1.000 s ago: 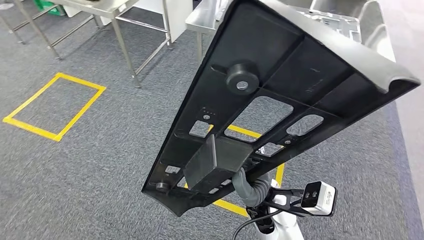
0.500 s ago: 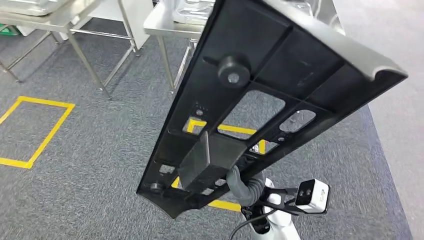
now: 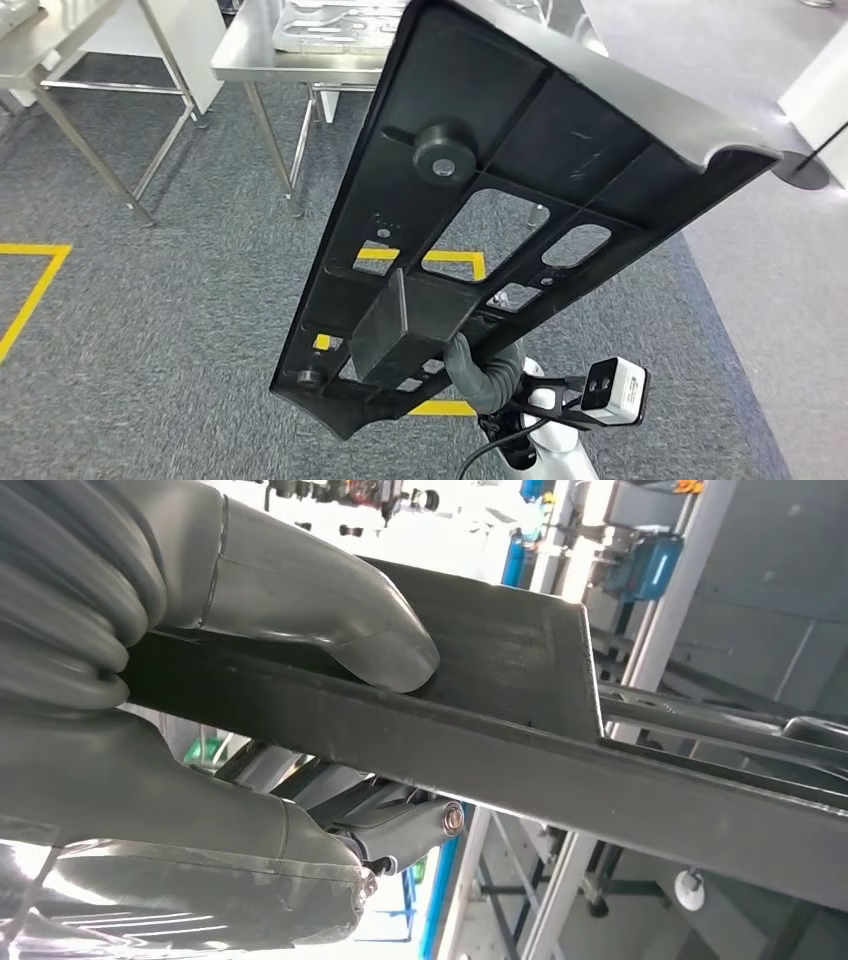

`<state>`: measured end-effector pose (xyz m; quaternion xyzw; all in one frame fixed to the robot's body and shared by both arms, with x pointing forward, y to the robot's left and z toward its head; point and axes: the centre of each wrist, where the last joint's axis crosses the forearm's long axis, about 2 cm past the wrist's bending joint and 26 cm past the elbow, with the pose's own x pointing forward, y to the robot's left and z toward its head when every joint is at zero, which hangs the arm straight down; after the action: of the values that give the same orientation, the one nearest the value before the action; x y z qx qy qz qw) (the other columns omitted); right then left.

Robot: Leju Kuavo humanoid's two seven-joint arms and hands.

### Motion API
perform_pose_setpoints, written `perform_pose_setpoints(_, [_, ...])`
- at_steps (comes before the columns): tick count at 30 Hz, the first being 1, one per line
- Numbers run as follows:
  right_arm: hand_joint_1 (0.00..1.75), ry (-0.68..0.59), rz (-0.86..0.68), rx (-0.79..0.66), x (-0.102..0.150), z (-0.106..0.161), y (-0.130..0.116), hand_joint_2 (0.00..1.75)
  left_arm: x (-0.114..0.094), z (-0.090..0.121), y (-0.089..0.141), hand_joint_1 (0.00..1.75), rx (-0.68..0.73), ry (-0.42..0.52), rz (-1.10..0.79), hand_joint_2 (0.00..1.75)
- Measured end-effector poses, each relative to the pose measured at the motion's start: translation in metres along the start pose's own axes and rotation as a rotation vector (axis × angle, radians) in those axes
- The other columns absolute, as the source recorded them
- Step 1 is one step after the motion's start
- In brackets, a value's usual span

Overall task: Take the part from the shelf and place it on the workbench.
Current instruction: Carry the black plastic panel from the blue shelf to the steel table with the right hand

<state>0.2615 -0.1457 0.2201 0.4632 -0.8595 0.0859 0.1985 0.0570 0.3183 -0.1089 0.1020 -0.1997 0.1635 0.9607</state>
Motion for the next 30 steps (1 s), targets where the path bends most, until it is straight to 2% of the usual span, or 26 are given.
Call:
perform_pose_setpoints(20, [1.75, 0.006, 0.015, -0.013, 0.0015, 0.0018, -0.0015, 1.75, -0.0027, 0.0007, 0.0001, 0.0, -0.015, 0.02, 0.012, 0.0])
perform_pose_setpoints(30, [1.75, 0.004, 0.017, -0.009, 0.0015, 0.0003, -0.0021, 1.75, 0.0001, -0.0002, 0.0002, 0.0, -0.033, -0.001, 0.017, 0.0])
